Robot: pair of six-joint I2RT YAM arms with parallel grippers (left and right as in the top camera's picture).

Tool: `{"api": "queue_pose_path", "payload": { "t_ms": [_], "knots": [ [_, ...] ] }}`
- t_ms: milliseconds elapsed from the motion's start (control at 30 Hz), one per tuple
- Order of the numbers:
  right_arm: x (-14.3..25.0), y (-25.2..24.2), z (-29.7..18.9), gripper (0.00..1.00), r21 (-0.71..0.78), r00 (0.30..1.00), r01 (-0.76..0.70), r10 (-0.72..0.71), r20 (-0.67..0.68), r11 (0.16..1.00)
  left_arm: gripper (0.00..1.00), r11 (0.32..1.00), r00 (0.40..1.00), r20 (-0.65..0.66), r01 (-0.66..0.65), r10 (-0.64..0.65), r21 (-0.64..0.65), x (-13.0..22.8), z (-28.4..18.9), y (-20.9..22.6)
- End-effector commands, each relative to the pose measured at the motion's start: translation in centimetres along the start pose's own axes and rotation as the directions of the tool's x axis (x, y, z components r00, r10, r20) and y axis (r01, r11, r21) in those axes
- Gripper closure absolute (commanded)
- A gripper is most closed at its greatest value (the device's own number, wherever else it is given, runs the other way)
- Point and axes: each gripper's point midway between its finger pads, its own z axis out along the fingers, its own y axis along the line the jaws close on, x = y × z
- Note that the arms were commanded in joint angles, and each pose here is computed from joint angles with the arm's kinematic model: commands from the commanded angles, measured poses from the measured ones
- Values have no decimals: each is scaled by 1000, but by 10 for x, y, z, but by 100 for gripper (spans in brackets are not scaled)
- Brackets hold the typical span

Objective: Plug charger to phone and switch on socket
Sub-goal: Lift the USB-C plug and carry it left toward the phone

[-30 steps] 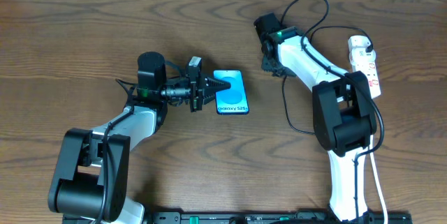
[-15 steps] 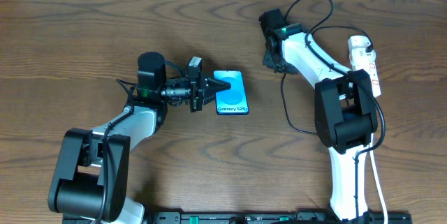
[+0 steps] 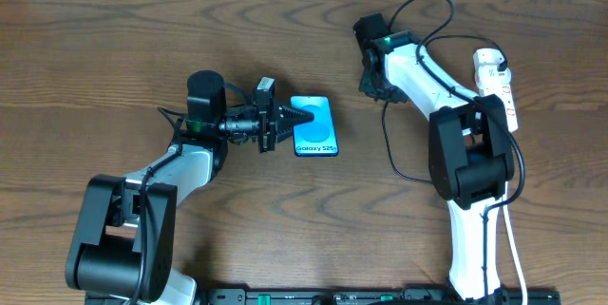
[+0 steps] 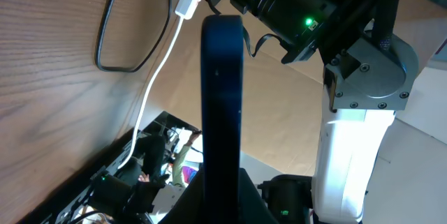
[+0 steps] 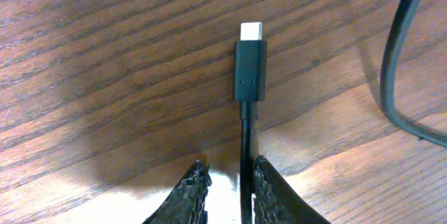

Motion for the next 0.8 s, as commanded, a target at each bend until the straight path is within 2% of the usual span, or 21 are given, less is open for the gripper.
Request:
{"api": "queue_pose_path", "payload": {
  "t_ms": [0, 200, 300, 467, 600, 767],
  "knots": [
    [33, -18, 45, 78, 78, 992, 28, -18, -125, 997, 93, 998, 997, -33, -67, 67, 13, 6, 0, -14],
    [26, -24, 46, 72, 109, 996, 26, -16, -92, 994, 92, 998, 997, -33, -67, 67, 13, 6, 0, -14],
    [26, -24, 46, 80, 106, 996, 24, -15, -90, 994, 92, 998, 997, -33, -67, 67, 13, 6, 0, -14],
    [26, -23, 46, 87, 105, 996, 25, -16, -92, 994, 92, 998, 997, -33, -67, 67, 13, 6, 0, -14],
    [26, -23, 46, 98, 104, 996, 25, -15, -92, 994, 92, 998, 997, -33, -67, 68, 13, 7, 0, -14],
    [26, -23, 46, 99, 102, 995, 47, -37, -93, 994, 93, 997, 996, -33, -82, 82, 13, 7, 0, -14]
  ]
}}
